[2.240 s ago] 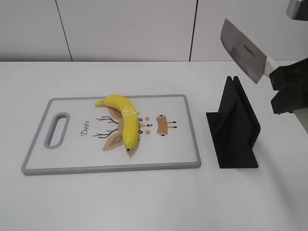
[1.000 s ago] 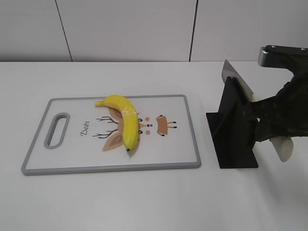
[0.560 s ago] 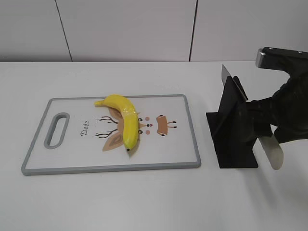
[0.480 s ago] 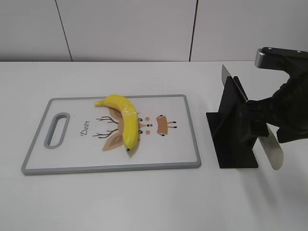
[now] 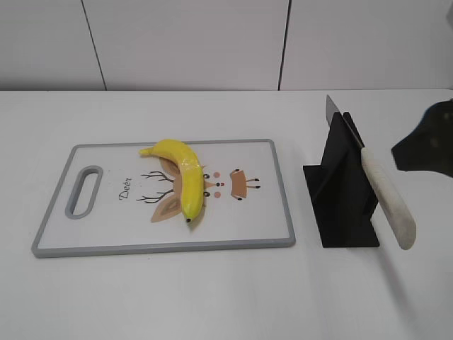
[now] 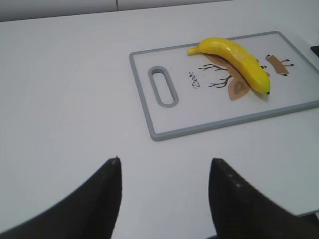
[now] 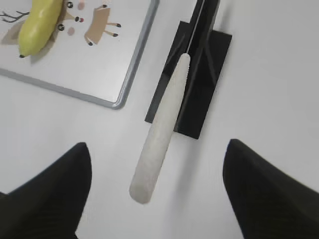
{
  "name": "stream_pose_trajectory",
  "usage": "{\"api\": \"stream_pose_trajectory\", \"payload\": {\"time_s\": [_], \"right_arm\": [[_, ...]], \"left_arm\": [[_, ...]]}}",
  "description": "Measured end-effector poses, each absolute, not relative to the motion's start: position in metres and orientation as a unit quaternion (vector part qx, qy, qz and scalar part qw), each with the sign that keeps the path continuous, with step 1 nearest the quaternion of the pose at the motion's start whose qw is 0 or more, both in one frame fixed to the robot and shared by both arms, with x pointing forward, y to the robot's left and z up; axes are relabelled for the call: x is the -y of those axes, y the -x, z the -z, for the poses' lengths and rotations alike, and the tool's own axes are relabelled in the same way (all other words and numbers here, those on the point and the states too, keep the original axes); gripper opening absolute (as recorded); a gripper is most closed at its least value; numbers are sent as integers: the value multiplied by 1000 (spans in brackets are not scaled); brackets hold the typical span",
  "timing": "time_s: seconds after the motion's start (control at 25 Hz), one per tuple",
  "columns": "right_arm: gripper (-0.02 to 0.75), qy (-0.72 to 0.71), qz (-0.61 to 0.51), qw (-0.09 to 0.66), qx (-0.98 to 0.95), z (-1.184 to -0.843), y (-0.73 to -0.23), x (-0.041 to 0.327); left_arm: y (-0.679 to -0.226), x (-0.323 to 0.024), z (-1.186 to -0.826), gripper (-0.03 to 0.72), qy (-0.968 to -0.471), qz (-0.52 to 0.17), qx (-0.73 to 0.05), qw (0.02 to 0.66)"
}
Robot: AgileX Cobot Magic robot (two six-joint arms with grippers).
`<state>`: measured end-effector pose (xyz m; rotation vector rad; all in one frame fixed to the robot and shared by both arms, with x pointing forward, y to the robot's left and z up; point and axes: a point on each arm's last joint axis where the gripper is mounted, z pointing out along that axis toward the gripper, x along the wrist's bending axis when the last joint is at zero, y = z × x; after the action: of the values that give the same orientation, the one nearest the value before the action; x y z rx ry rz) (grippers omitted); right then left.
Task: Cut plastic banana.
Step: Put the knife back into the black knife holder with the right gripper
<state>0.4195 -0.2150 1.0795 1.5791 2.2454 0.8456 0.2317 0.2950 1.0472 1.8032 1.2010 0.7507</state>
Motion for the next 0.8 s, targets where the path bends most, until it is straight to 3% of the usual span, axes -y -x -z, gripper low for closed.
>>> {"api": "stream_pose_trajectory", "payload": {"time_s": [0.24,0.8], "right_arm": [[591,-475,-338,189,-790,-1106,-369,235],[581,-430,-369,219,-794,-1062,-272,274]], "left_arm": [[-232,-295,-1047,493,-703,-310,-498,403],[-233,-294,-1047,465,-673,-333,-537,385]]}}
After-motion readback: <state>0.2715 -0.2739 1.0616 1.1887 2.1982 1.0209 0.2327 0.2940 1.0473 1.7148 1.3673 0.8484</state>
